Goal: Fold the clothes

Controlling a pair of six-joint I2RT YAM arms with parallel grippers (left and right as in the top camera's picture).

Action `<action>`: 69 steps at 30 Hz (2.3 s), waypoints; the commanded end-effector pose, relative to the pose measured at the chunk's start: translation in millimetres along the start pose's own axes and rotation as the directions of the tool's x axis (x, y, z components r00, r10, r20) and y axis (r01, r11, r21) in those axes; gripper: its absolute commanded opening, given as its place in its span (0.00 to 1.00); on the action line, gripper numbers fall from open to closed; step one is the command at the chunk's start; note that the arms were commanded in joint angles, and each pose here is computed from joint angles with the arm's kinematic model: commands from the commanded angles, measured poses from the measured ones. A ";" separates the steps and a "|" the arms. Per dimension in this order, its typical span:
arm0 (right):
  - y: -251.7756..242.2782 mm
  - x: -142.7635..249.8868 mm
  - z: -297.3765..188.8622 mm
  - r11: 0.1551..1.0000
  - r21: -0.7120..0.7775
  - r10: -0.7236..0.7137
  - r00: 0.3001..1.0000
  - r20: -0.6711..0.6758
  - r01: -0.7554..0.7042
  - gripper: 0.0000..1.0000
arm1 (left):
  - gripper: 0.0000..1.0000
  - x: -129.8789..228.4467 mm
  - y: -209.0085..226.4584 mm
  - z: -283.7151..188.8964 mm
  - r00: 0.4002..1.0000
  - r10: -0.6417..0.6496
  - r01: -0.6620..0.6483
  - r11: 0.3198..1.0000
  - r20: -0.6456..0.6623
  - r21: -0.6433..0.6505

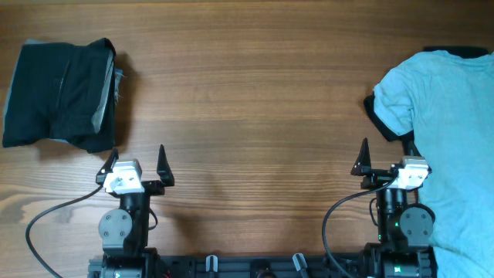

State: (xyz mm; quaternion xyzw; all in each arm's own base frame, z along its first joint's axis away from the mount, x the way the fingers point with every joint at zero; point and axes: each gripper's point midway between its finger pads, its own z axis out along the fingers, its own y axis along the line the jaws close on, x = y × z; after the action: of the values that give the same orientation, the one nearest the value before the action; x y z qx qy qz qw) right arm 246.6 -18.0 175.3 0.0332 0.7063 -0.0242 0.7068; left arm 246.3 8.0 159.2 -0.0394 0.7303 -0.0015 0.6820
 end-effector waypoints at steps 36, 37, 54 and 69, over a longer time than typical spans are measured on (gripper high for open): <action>90.8 -127.1 33.2 0.864 -0.396 0.010 0.796 -0.605 -0.311 1.00 | 1.00 -172.4 -64.2 31.3 0.871 -0.241 0.332 0.931 -0.429 0.153; 91.2 -128.2 45.6 0.863 -0.422 -0.049 0.786 -0.616 -0.277 1.00 | 1.00 -168.9 -64.6 40.7 0.846 -0.239 0.337 0.932 -0.477 0.131; -34.7 74.0 207.9 0.908 0.418 0.370 0.492 -0.788 -0.013 0.80 | 1.00 -68.0 -65.1 126.1 0.639 -0.240 0.347 0.938 -0.731 -0.004; -25.7 -64.4 241.5 0.975 -0.114 0.025 0.602 -0.798 -0.191 0.79 | 1.00 -69.6 -65.9 138.7 0.663 -0.240 0.349 0.937 -0.709 0.010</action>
State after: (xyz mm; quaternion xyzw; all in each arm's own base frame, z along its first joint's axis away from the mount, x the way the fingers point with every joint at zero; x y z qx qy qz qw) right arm 481.7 -67.3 211.9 0.1118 0.9356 0.1708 0.2879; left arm 387.1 -46.5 214.2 -0.1004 0.9200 -0.1745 0.3364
